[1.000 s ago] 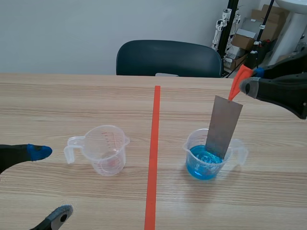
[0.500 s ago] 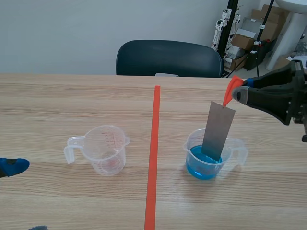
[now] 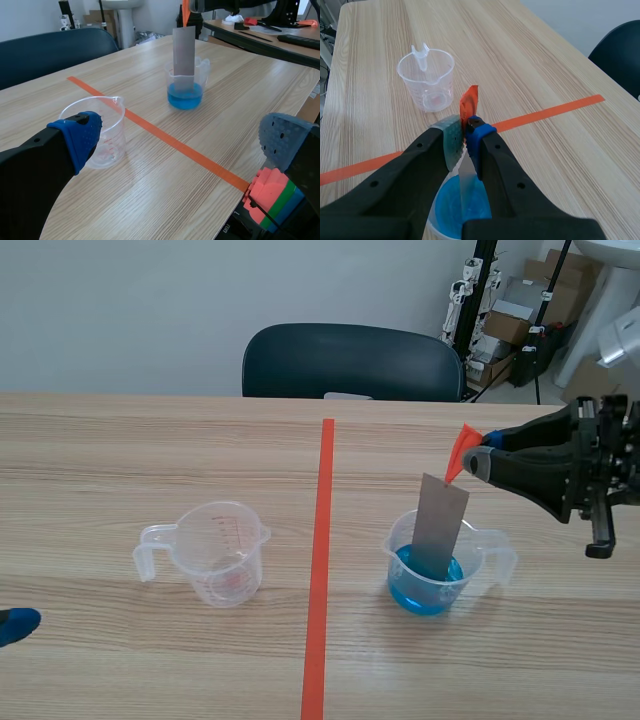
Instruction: Do the redox reaction experiment. lower the plate into the blue solution
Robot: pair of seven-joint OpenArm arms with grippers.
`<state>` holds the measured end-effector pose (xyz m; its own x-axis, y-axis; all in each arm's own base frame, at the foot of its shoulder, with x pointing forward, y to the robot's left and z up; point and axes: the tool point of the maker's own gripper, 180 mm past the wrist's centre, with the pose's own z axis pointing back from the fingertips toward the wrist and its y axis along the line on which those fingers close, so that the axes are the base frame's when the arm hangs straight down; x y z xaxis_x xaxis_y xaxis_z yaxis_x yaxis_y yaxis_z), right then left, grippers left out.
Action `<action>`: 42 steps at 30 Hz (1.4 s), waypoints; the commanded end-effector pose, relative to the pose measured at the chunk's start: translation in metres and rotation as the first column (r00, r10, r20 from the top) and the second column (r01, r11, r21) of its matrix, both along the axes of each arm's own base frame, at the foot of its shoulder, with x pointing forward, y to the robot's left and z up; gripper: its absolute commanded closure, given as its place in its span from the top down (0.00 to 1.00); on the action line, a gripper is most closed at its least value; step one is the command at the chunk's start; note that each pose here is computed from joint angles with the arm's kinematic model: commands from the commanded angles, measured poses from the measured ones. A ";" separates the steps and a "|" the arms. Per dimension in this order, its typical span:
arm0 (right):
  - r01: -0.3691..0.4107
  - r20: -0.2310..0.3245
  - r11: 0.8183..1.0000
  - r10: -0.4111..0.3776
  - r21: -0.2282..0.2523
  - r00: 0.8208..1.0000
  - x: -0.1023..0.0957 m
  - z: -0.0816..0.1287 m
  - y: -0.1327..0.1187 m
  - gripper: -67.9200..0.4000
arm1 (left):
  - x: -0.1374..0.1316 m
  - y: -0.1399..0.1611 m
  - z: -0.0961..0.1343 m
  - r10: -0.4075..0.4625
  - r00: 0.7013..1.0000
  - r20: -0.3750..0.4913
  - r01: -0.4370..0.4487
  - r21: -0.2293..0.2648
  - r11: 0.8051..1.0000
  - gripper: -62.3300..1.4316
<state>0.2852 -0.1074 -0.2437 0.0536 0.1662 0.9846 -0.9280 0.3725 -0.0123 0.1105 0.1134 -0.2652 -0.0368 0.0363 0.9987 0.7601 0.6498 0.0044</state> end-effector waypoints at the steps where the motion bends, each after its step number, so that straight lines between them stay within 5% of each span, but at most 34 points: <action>1: 0.004 0.018 1.000 -0.005 0.028 1.000 0.005 0.007 0.002 0.01 | 0.000 0.001 0.002 0.015 1.000 0.011 -0.015 -0.017 1.000 1.00; 21: -0.008 0.007 1.000 0.008 0.028 1.000 0.004 0.001 0.006 0.01 | -0.004 0.001 -0.010 0.110 0.994 0.027 -0.107 -0.090 0.990 1.00; 42: -0.012 0.005 0.999 0.011 0.034 1.000 0.003 0.002 0.005 0.01 | 0.001 -0.003 -0.010 0.092 0.994 0.064 -0.088 -0.059 0.994 1.00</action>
<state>0.2858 -0.1022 -0.2504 0.0643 0.1523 0.9862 -0.9313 0.3642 0.0045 0.1102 0.1117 -0.2832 -0.0831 0.0676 0.9942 0.7038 0.7103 0.0105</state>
